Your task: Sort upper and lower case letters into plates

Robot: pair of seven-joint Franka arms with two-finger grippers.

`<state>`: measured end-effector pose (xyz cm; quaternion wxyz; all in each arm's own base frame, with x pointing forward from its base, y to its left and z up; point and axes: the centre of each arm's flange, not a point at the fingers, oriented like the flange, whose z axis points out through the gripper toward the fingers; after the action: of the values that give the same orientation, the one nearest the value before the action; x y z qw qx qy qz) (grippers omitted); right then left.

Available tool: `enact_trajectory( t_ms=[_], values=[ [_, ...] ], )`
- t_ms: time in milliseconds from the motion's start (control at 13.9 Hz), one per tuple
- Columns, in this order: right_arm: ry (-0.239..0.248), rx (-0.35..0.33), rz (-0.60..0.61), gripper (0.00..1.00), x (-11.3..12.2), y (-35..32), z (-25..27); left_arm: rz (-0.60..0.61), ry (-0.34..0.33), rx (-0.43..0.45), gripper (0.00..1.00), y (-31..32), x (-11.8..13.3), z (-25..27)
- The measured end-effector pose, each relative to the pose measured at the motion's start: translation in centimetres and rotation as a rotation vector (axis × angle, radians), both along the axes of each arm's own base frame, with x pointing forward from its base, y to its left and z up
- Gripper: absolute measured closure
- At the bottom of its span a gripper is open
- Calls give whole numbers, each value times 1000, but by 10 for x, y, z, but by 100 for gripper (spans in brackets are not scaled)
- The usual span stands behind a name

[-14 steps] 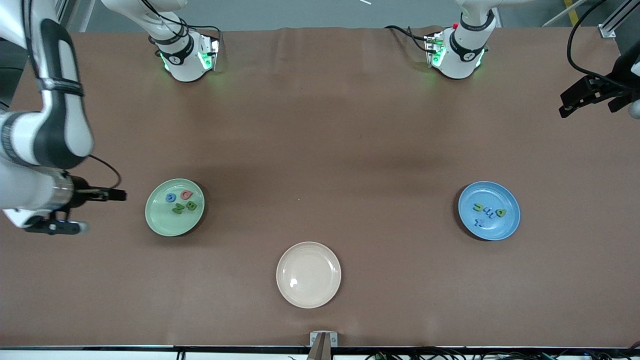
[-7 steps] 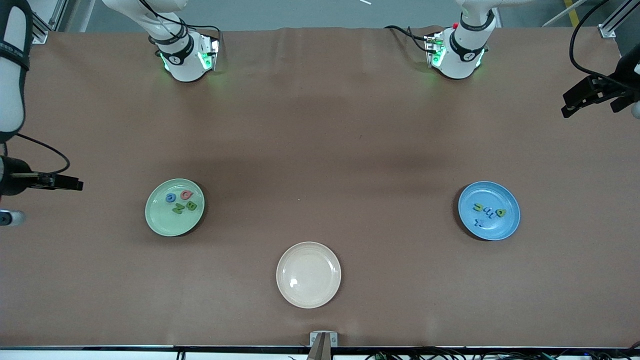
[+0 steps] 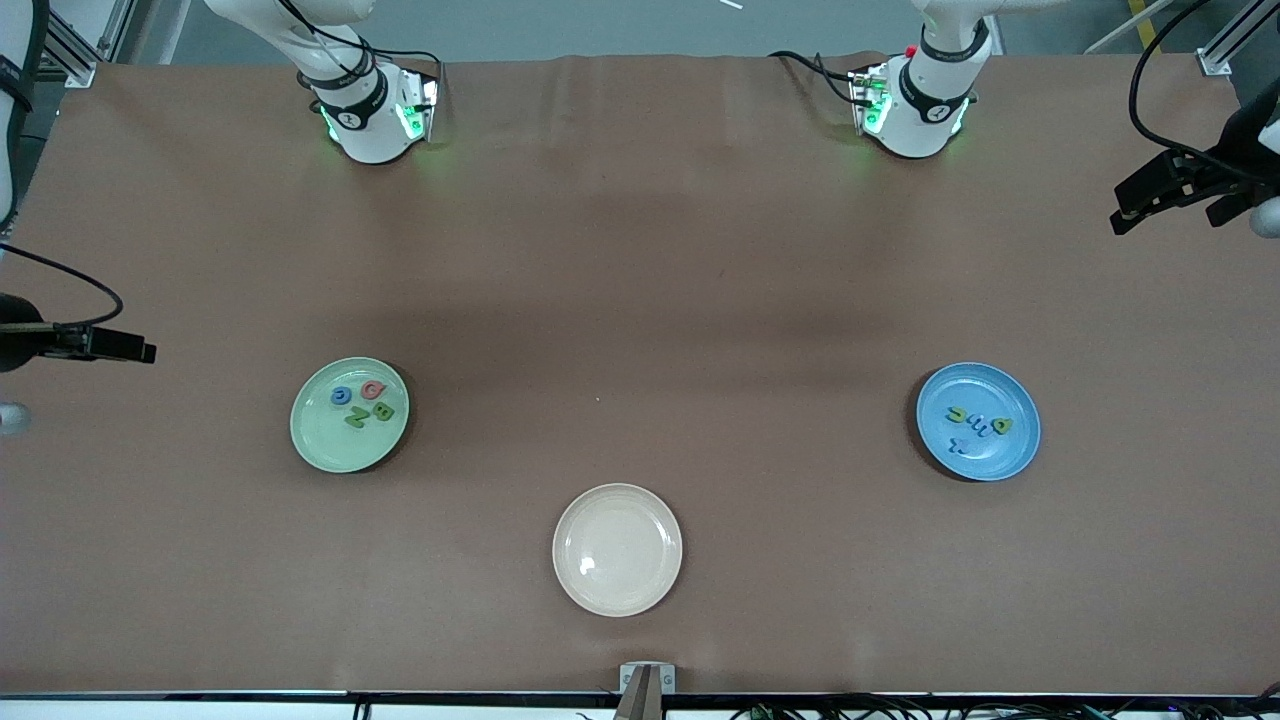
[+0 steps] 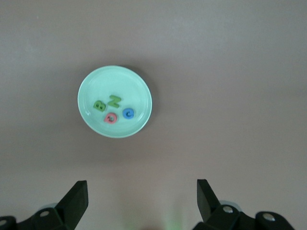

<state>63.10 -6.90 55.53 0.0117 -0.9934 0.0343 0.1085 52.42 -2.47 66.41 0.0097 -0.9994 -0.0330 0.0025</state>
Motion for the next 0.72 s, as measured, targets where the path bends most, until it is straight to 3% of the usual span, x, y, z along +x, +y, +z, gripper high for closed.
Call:
enact_trajectory(
  t_ms=[361,721],
  values=[
    [-2,9,9,0,-27,3,26,5,0,0,0,2,0,0],
    [-52,3,43,0,-47,21,44,6,0,0,0,3,0,0]
  ],
)
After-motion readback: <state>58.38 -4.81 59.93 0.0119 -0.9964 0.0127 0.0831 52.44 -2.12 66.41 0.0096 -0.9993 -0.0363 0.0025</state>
